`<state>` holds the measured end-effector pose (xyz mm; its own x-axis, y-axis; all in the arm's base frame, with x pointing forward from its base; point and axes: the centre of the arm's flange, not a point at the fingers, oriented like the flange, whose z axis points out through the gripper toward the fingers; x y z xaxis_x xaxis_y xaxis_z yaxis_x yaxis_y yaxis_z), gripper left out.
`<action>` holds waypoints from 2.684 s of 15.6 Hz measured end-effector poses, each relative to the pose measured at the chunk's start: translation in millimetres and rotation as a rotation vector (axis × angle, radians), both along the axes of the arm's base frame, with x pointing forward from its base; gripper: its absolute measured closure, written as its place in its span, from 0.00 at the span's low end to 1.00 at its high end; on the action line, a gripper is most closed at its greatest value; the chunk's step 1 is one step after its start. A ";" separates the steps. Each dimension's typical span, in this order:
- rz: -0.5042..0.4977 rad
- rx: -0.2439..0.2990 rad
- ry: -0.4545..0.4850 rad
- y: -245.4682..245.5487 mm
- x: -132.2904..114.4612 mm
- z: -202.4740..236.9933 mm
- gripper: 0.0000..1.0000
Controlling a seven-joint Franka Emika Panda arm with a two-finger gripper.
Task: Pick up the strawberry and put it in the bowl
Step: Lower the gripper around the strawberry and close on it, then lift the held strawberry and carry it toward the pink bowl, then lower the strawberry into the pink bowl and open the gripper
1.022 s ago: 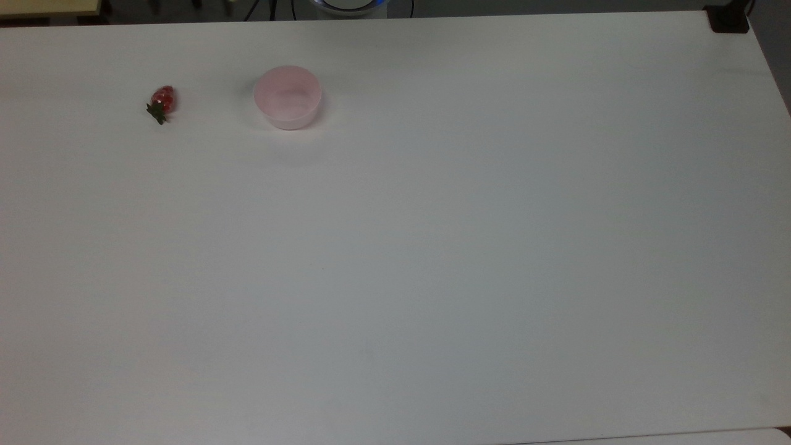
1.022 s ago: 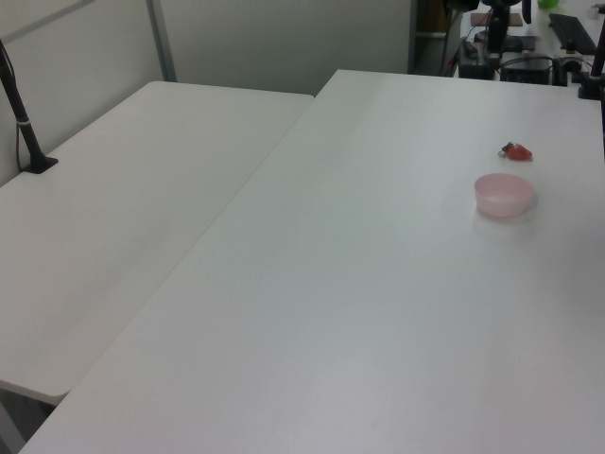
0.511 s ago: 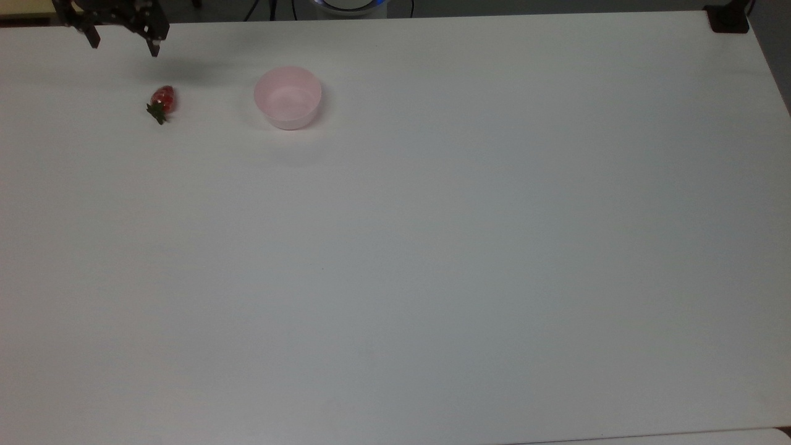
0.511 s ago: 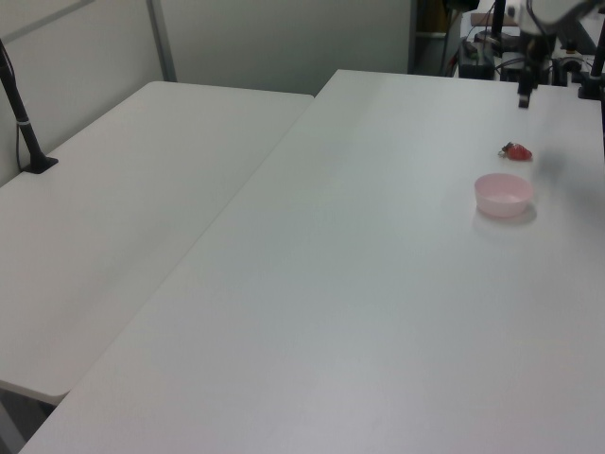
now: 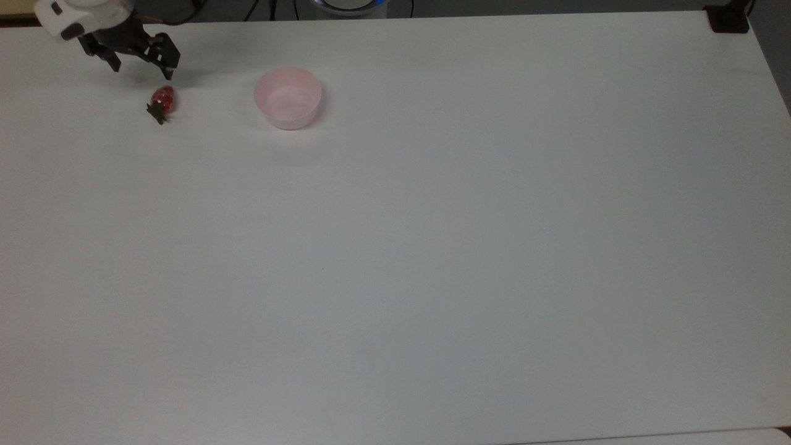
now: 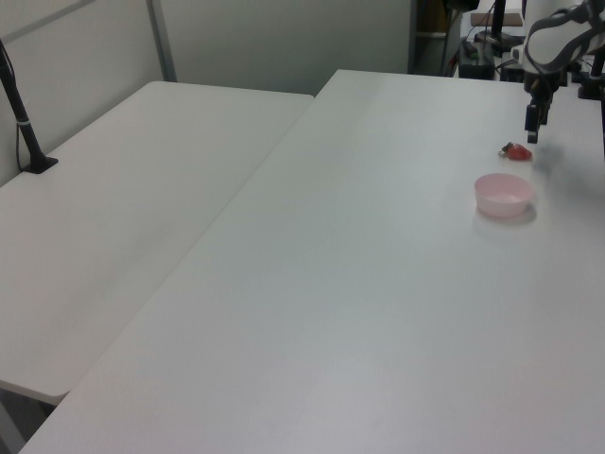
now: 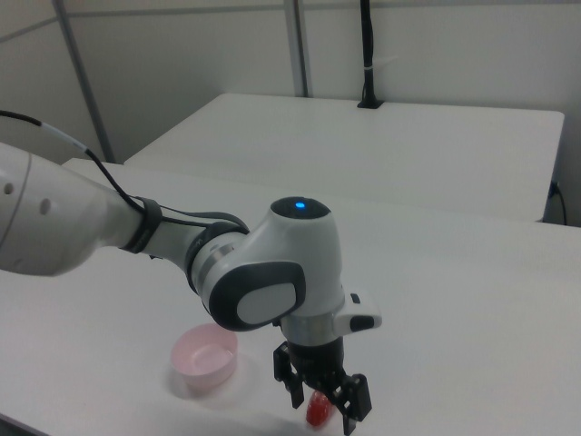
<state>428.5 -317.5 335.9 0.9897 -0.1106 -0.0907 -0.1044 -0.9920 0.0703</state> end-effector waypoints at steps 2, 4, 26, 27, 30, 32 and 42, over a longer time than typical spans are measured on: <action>-0.016 0.028 0.008 4.0 3.1 -13.4 0.00; -0.022 0.054 0.003 8.0 5.9 -19.6 0.01; 0.165 0.227 -0.032 80.9 46.1 32.9 0.60; 0.181 0.241 -0.028 101.1 49.9 49.8 0.60; 0.200 0.250 -0.009 164.7 62.1 75.0 0.60; 0.216 0.245 0.017 194.0 68.1 68.5 0.60; 0.273 0.184 0.253 206.1 58.5 4.3 0.55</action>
